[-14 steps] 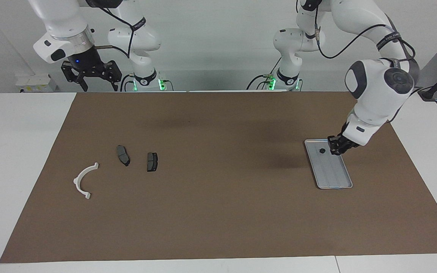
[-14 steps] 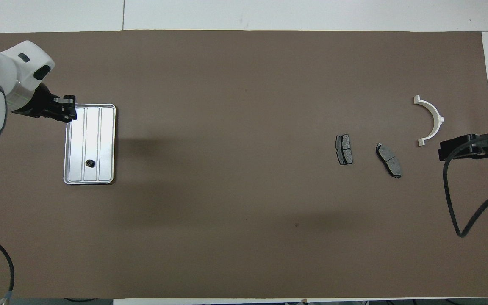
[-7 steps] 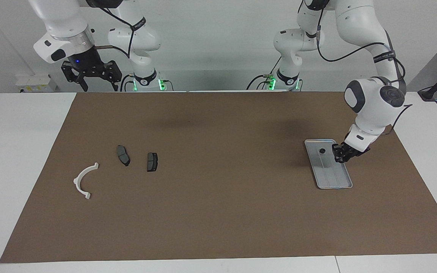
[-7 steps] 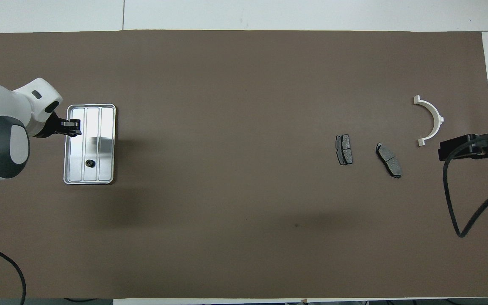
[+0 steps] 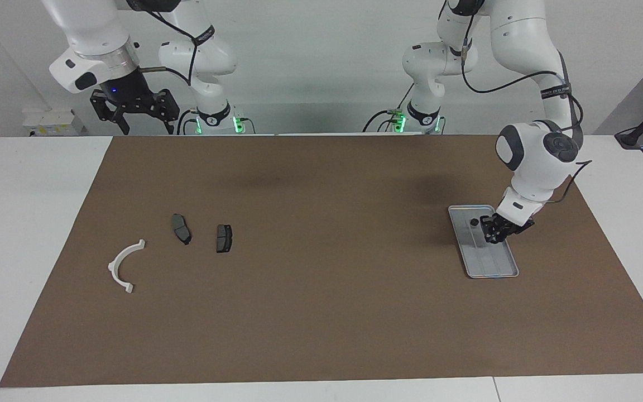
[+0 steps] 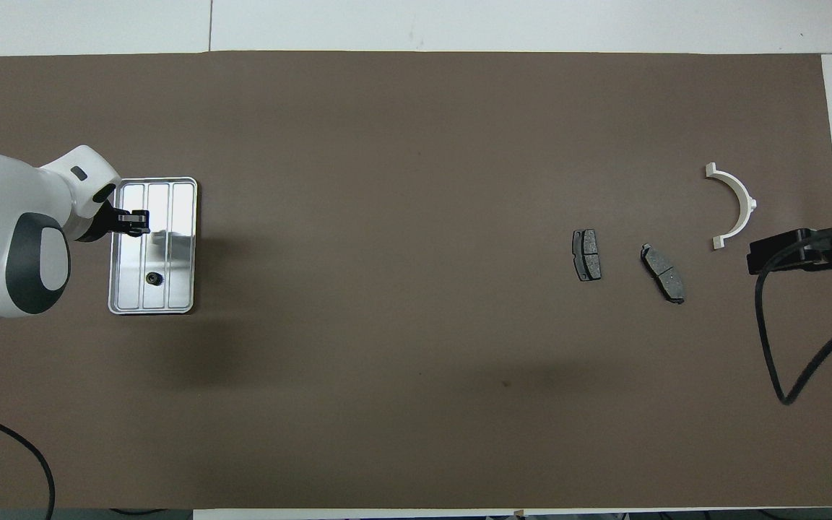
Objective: Pick bearing gear from pile to tray
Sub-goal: 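Open the left gripper to release the ring in the tray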
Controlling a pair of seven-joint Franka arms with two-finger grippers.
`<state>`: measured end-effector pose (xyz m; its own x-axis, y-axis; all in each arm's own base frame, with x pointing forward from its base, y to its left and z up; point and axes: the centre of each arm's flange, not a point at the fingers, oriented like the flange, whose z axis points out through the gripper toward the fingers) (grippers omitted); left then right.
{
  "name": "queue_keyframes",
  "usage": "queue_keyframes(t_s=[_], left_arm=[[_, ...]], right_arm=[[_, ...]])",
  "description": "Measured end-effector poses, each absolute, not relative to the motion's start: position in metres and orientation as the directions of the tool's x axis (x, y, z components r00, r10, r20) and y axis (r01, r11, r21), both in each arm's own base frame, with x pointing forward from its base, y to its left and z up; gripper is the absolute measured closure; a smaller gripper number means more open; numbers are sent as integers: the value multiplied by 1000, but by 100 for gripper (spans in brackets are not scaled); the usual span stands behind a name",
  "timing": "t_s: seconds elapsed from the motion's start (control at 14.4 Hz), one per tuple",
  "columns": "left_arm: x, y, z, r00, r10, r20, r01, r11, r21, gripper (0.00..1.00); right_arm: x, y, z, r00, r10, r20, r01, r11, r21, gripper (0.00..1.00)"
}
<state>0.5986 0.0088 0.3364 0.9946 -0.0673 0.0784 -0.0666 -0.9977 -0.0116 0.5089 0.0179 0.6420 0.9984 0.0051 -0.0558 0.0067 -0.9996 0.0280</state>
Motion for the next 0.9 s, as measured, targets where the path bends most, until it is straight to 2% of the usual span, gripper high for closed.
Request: queue_keyframes(t_s=[0.9], left_arm=[[592,-1,302,995,-49,91,-49,-999,-7,65]], right_arm=[[509,16,642,998,1,-56,3,-1000,28,0]])
